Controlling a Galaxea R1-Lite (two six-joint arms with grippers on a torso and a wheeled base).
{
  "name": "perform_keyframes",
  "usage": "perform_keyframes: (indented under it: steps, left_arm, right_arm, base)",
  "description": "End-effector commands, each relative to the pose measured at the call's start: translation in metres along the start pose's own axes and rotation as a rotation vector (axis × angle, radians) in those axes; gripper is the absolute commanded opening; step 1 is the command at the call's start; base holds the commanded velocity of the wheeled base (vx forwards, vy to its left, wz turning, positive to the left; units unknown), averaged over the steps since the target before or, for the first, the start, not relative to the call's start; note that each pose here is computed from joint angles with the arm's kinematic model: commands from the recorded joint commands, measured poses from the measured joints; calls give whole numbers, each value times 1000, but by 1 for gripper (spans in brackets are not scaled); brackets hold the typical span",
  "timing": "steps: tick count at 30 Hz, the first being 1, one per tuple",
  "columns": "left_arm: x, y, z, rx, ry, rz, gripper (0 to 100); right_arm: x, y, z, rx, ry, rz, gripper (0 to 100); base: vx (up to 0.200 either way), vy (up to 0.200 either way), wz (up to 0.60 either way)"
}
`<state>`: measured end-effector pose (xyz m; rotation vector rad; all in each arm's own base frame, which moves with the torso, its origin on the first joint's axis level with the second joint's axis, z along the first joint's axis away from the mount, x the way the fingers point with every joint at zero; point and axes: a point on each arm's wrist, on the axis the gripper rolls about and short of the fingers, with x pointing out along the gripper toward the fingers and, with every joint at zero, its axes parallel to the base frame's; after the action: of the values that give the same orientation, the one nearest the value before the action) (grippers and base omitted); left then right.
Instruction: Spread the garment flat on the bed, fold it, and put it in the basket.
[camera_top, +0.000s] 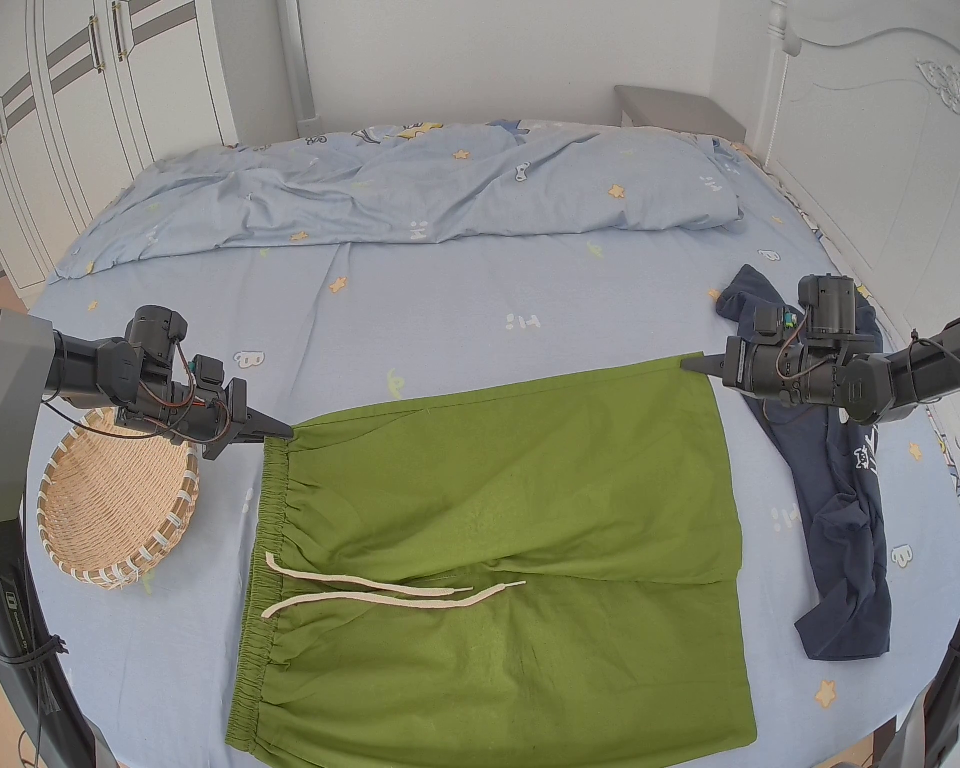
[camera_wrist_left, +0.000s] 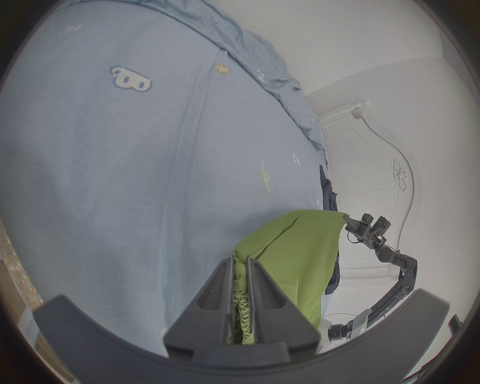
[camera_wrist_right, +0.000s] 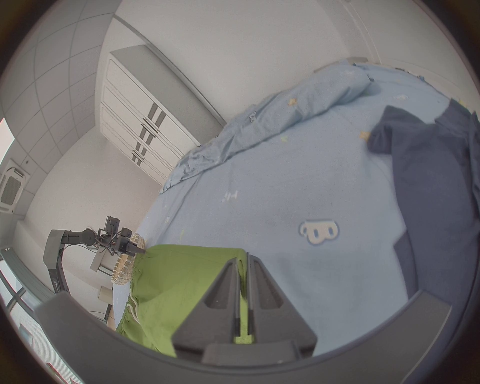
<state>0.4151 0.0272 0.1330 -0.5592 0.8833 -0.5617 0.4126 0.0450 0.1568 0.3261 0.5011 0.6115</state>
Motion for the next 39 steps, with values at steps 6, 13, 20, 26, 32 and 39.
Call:
perform_keyframes:
  steps: [6, 13, 20, 26, 32, 39]
  left_arm:
    - [-15, 6, 7, 5, -48, 15, 0]
    - [-16, 6, 9, 17, -64, 14, 0]
    - [-17, 7, 10, 18, -70, 15, 0]
    - [-14, 9, 11, 26, -75, 15, 0]
    - [-14, 9, 11, 28, -79, 18, 100]
    - [-17, 6, 12, 34, -86, 18, 100]
  right_arm:
    - [17, 9, 29, -64, -74, 4, 0]
    - [28, 5, 32, -73, -83, 7, 0]
    - [37, -1, 26, -65, -65, 6, 0]
    - [42, 0, 26, -70, -66, 12, 0]
    - [52, -9, 19, -55, -51, -11, 0]
    - [58, -12, 18, -51, -56, -19, 100]
  base:
    - [0, 0, 0]
    - [0, 0, 0]
    - [0, 0, 0]
    - [0, 0, 0]
    - [0, 0, 0]
    - [0, 0, 0]
